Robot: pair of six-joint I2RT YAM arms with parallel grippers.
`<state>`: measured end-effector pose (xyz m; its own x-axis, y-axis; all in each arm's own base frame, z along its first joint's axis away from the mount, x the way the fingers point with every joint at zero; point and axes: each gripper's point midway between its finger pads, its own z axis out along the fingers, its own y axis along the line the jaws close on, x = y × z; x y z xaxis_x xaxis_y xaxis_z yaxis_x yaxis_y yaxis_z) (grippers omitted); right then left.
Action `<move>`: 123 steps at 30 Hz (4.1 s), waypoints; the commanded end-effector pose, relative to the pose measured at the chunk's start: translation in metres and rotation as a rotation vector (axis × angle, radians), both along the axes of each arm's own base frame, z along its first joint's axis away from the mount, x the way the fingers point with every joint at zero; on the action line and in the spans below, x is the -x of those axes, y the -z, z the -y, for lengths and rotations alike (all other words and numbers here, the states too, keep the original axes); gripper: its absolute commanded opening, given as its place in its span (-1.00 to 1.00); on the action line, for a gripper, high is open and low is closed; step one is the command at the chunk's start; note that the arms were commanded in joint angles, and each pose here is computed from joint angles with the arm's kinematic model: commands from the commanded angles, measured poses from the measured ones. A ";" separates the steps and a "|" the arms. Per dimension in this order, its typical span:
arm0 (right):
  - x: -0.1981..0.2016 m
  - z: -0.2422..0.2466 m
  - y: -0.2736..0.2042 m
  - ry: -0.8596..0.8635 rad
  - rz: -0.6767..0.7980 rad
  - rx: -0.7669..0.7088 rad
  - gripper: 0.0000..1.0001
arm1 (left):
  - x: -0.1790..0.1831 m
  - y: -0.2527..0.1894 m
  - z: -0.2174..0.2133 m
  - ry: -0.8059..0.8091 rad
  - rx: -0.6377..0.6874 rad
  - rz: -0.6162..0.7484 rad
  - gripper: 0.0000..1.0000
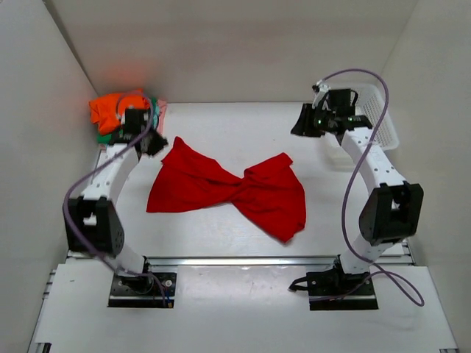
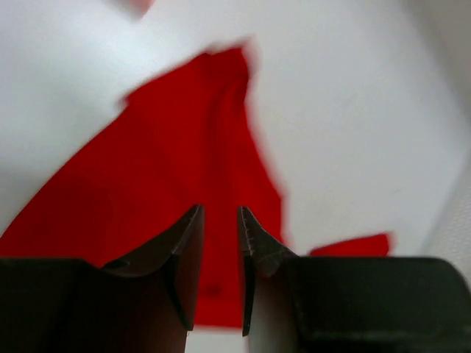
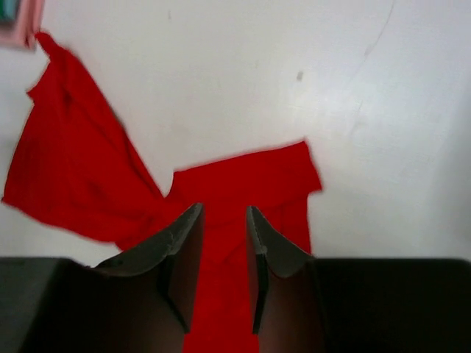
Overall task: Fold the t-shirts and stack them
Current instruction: Flatten out the tshirt
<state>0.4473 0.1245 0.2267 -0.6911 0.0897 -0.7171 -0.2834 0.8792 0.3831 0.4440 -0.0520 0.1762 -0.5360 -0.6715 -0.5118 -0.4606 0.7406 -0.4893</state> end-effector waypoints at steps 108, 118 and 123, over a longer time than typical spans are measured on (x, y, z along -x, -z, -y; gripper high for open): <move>-0.061 -0.007 0.196 0.008 -0.190 0.279 -0.44 | 0.203 0.184 -0.020 -0.031 -0.082 -0.484 -1.00; -0.091 0.019 0.084 0.088 0.004 0.286 -1.00 | 0.150 0.146 -0.014 -0.043 -0.025 -0.372 -1.00; -0.085 0.062 0.010 0.168 0.139 0.251 -0.87 | 0.097 0.098 -0.003 -0.036 0.040 -0.241 -1.00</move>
